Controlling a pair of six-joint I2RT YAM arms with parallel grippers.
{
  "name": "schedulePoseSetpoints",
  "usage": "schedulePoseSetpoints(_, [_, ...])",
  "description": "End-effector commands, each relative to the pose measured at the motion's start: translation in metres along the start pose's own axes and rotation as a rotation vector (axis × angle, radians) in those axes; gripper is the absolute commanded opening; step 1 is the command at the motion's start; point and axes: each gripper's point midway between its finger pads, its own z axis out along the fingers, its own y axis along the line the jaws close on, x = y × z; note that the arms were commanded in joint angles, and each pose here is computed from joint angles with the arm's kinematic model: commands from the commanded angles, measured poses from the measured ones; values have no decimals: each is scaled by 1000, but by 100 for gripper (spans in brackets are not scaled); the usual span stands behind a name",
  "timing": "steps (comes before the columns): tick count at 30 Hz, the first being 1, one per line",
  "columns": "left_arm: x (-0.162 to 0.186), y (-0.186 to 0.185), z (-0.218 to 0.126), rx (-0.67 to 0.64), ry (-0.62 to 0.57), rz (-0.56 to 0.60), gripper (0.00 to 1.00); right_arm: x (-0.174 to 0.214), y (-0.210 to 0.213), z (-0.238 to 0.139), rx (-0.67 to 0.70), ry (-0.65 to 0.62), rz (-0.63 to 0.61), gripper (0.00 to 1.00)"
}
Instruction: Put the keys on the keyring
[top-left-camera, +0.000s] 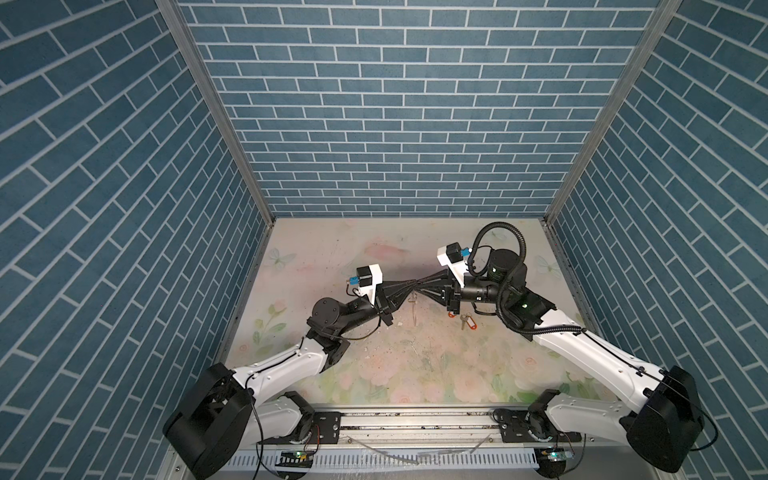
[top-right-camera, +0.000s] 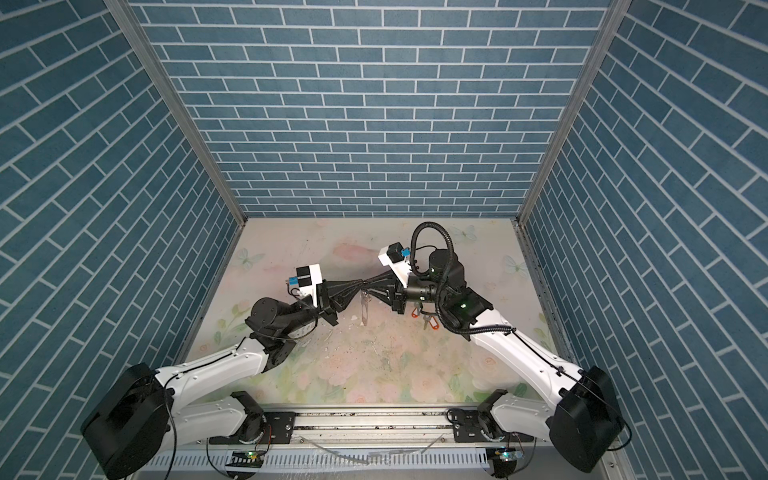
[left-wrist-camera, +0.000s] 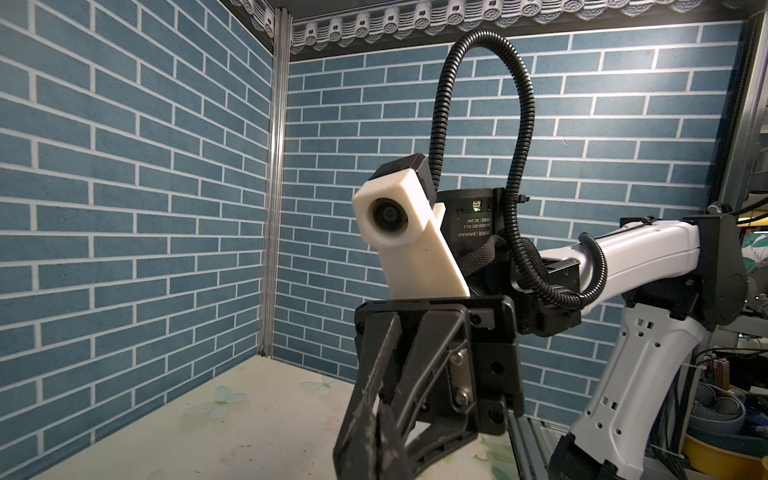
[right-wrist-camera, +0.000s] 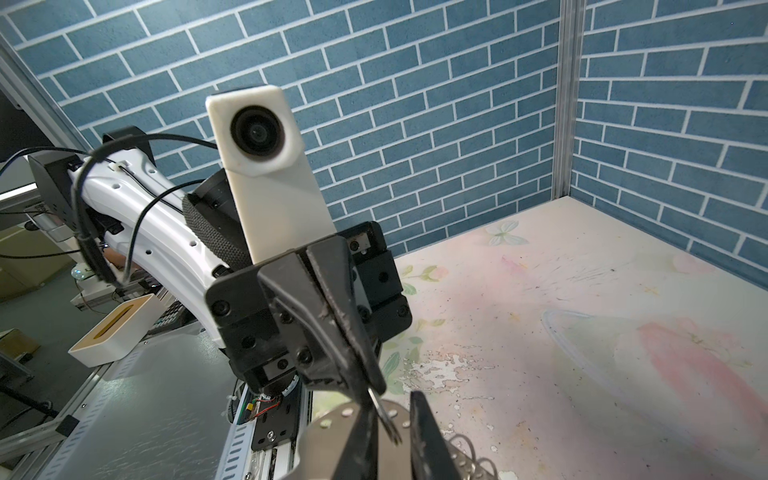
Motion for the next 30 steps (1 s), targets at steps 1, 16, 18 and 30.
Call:
schedulePoseSetpoints(1, [0, -12, 3, 60, 20, -6, 0, -17, 8, -5, -12, -35, -56, 10])
schedulePoseSetpoints(16, [-8, 17, -11, -191, 112, 59, 47, 18, -11, -11, 145, 74, -61, 0])
schedulePoseSetpoints(18, [-11, 25, -18, -272, 174, 79, 47, 25, -17, -14, 198, 89, -79, 0])
schedulePoseSetpoints(30, [-2, 41, -30, -421, 536, 54, 48, 48, -35, -18, 333, 169, -212, 0])
